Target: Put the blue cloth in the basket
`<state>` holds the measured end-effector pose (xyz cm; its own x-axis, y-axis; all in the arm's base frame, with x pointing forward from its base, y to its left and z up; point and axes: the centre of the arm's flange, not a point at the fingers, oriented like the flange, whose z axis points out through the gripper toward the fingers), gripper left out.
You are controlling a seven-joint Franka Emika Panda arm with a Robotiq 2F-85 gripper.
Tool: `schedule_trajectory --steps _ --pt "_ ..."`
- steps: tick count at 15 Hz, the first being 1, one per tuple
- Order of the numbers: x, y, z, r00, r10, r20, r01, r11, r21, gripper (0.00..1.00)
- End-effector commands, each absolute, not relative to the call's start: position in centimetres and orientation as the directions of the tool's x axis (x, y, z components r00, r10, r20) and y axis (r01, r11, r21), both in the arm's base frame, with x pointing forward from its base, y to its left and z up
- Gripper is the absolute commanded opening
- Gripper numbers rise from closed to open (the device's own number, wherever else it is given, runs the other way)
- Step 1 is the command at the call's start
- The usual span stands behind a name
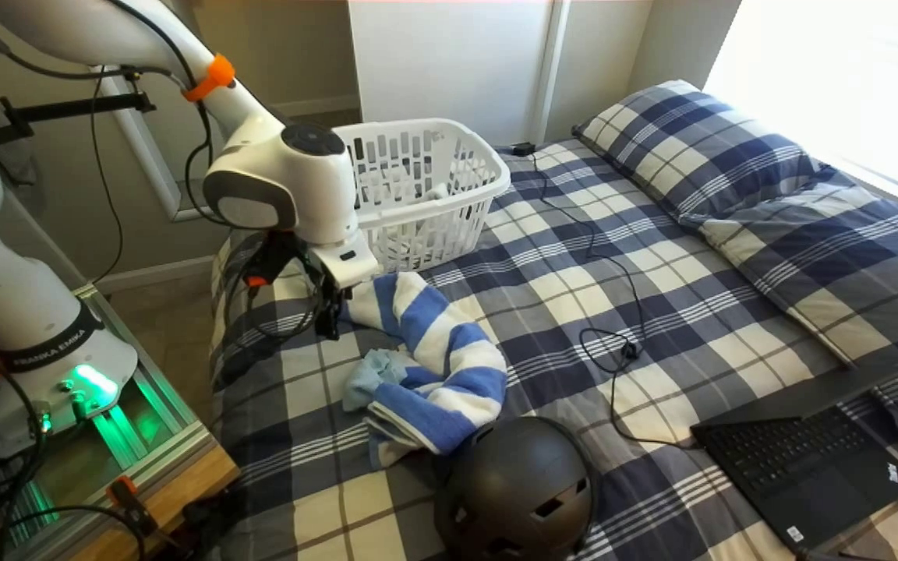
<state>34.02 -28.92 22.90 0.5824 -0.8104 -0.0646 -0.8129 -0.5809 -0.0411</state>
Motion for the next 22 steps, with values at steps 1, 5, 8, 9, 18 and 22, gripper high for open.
schedule_trajectory --steps 1,5,8,9,18,22 --pt "34.0 -29.0 22.5 0.581 -0.81 -0.072 -0.813 -0.581 -0.034 1.0" --pt "34.2 -29.2 22.2 0.581 -0.811 -0.074 -0.814 -0.58 -0.03 1.0" --pt "34.2 -29.2 22.3 0.581 -0.811 -0.072 -0.814 -0.58 -0.03 1.0" --pt "34.3 -29.2 22.3 0.581 -0.811 -0.072 -0.814 -0.58 -0.03 1.0" --pt "36.2 -33.6 18.4 0.508 -0.842 -0.185 -0.858 -0.514 -0.013 1.0" --pt "36.8 -34.8 15.1 0.487 -0.845 -0.223 -0.861 -0.507 0.041 1.0"
